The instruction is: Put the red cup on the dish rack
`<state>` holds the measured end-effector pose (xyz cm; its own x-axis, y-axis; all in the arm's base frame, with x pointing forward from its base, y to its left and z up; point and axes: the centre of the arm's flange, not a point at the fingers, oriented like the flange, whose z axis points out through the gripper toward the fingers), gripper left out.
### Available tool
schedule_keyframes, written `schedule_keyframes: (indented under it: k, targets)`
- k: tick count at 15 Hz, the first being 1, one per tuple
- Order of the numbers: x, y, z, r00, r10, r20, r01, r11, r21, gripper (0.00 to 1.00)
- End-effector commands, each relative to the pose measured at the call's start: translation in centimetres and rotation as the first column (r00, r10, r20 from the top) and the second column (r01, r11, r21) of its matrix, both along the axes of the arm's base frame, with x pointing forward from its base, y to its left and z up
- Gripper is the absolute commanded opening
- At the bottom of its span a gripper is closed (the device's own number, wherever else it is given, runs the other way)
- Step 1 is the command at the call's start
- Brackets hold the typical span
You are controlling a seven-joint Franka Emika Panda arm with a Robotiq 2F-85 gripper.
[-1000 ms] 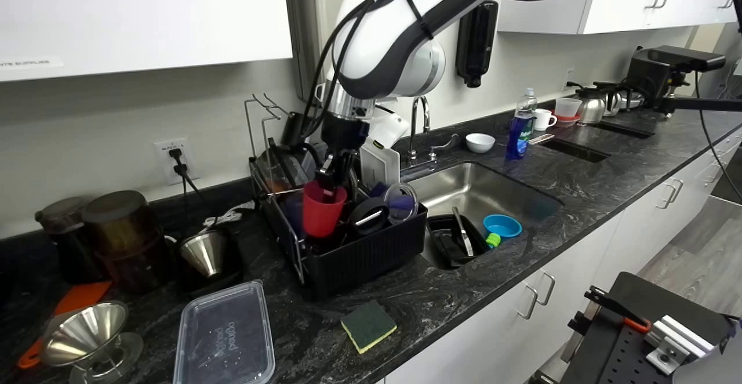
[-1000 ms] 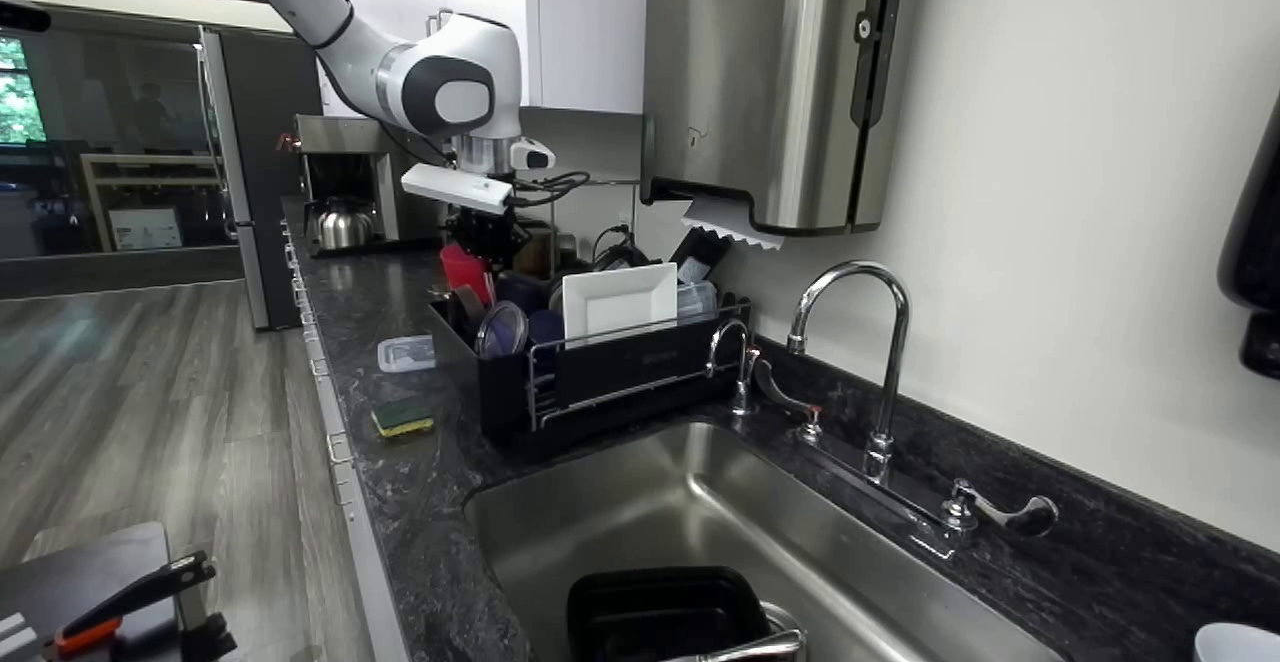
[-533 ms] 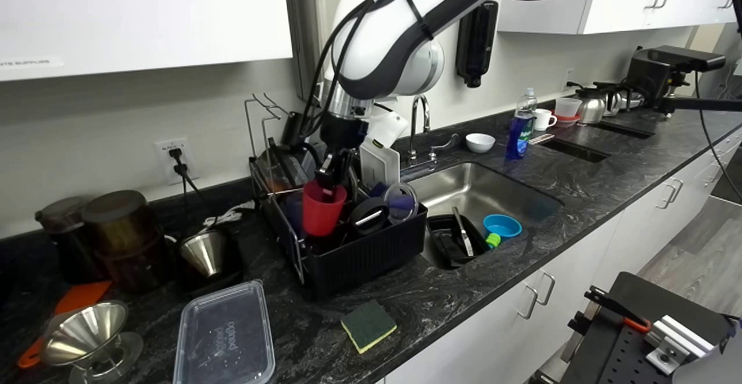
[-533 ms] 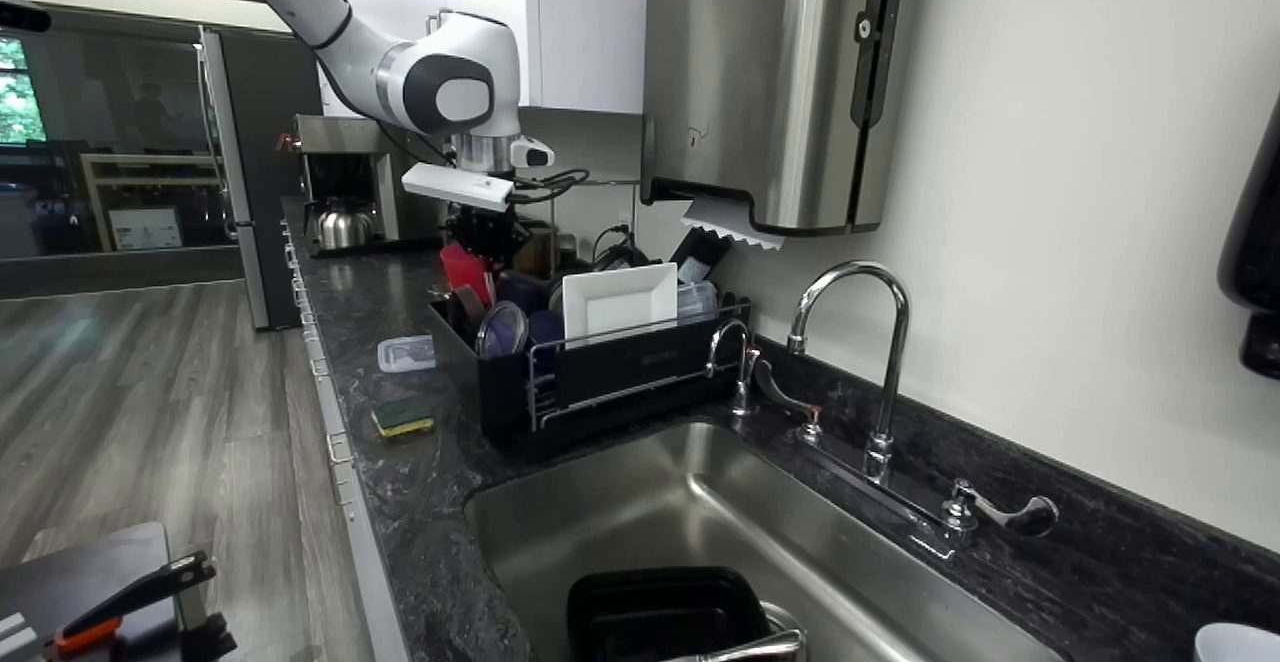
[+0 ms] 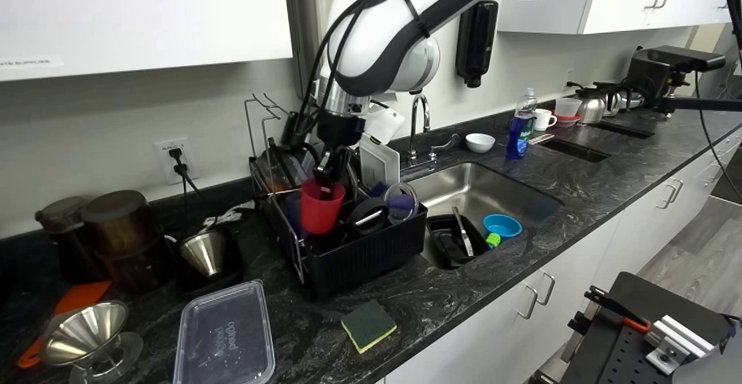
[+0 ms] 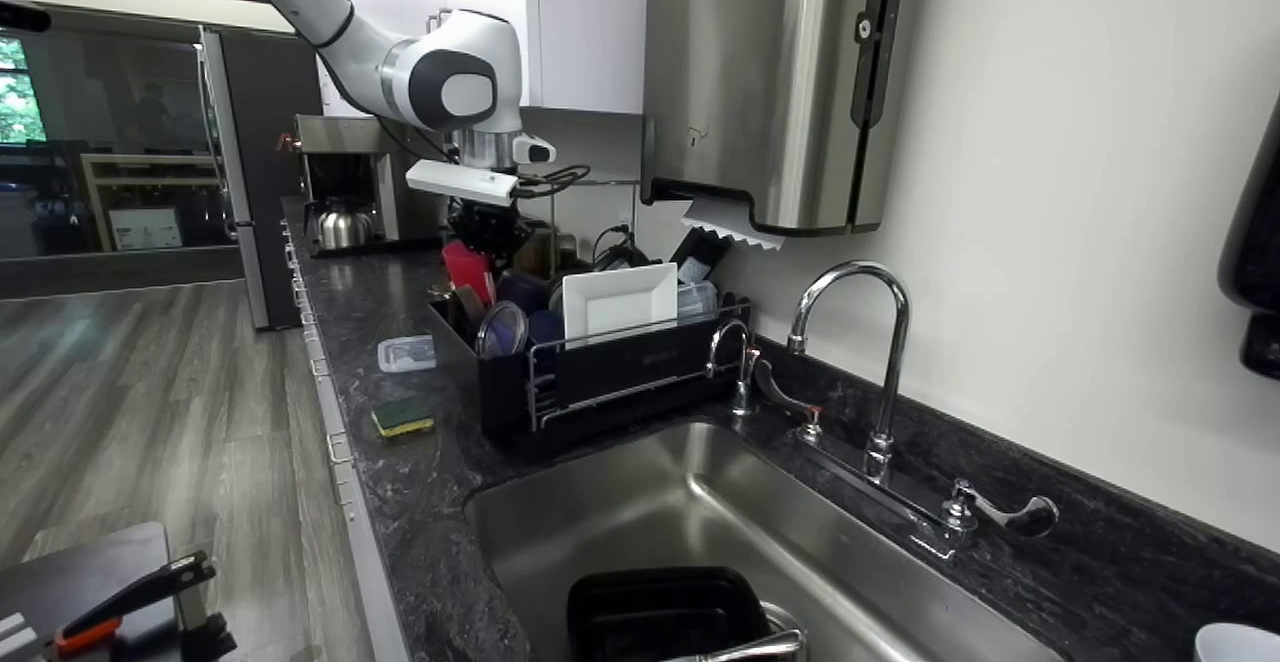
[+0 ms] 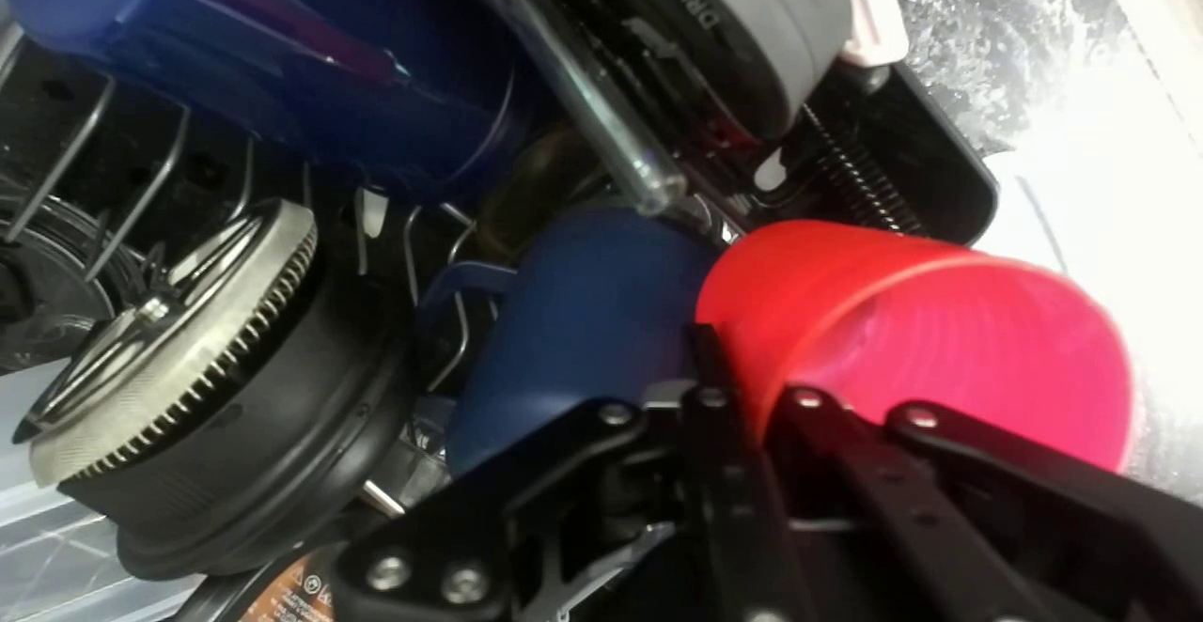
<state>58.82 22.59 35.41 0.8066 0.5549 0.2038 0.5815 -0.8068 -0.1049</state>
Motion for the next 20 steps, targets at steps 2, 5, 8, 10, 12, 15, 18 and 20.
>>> schedule_keyframes:
  k: [2,5,8,10,12,15,18,20]
  targets:
    - [2.4,-0.4,-0.6,1.000,0.010,0.023,-0.009,1.000,-0.009,0.01]
    - [2.9,-0.6,-0.8,1.000,0.006,0.019,-0.006,1.000,-0.015,0.01]
    - [3.8,-1.2,-0.5,1.000,-0.003,0.016,0.003,1.000,-0.017,0.01]
    - [4.2,-1.3,-0.1,1.000,-0.003,0.018,0.004,1.000,-0.018,0.01]
    - [4.7,-1.5,0.5,1.000,-0.007,0.026,0.007,1.000,-0.018,0.01]
    - [5.4,-2.0,1.4,0.999,-0.012,0.047,0.012,1.000,-0.018,0.01]
    - [6.4,-3.1,1.8,0.997,-0.021,0.074,0.024,0.999,-0.031,0.01]
    - [6.9,-3.7,1.8,0.996,-0.026,0.085,0.030,0.999,-0.040,0.01]
